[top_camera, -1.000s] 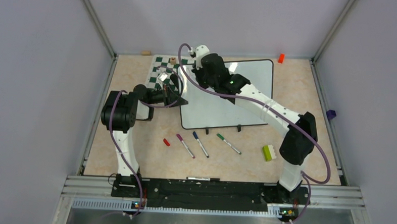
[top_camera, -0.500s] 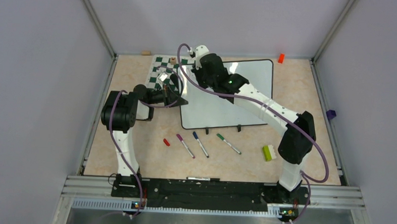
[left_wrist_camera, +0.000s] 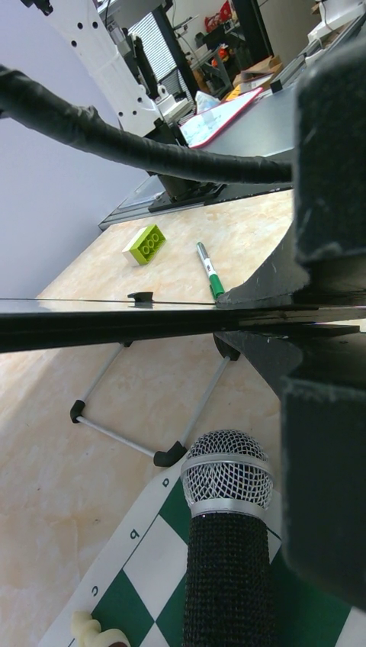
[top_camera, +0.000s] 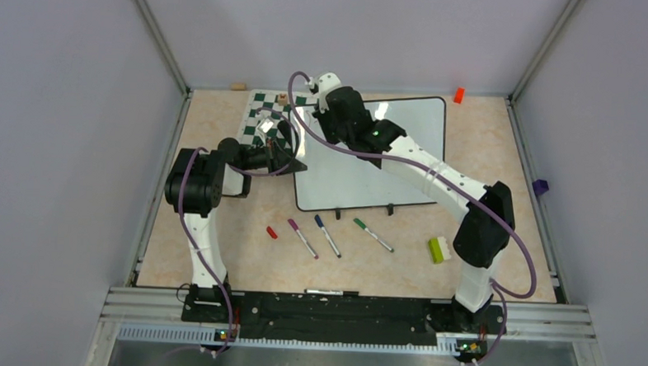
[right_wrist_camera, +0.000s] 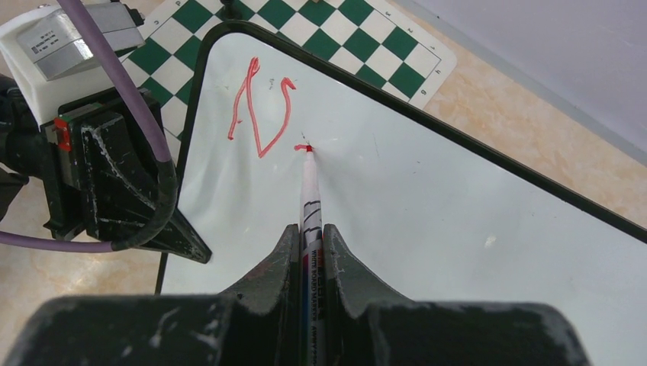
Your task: Write a sentence on the whiteboard
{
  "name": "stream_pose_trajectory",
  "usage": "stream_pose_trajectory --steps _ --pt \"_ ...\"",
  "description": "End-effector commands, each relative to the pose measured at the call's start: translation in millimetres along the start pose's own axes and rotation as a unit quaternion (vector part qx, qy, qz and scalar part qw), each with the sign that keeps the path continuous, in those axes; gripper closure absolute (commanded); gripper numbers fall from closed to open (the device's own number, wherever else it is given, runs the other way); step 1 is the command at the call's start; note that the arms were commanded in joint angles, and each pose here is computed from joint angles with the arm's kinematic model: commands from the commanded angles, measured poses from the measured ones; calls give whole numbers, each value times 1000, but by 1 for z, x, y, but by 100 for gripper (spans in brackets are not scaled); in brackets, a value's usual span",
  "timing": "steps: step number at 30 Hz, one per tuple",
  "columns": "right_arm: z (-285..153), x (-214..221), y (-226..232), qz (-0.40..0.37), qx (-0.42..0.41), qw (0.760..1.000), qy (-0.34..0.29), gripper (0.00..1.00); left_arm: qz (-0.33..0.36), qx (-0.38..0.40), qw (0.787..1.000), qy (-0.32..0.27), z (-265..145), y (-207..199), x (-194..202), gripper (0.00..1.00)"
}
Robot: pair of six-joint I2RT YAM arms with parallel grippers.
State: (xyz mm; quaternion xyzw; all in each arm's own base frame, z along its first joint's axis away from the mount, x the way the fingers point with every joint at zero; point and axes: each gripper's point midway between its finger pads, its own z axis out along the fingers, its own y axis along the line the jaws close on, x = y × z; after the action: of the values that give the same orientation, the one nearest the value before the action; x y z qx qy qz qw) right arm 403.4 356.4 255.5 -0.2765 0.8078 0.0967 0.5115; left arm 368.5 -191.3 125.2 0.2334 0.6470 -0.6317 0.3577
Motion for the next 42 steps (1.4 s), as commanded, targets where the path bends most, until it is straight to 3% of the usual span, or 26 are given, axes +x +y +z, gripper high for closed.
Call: stream_pose_trajectory --steps 1,21,42 --pt "-2 -14 -21 -5 41 999 -11 100 105 9 994 -12 -1 -8 -13 100" --pt "2 -24 -27 2 54 998 -20 100 105 9 994 -12 -1 -8 -13 100" --pt "11 -15 -6 -1 -4 1000 5 100 107 9 994 -12 0 -8 -13 100"
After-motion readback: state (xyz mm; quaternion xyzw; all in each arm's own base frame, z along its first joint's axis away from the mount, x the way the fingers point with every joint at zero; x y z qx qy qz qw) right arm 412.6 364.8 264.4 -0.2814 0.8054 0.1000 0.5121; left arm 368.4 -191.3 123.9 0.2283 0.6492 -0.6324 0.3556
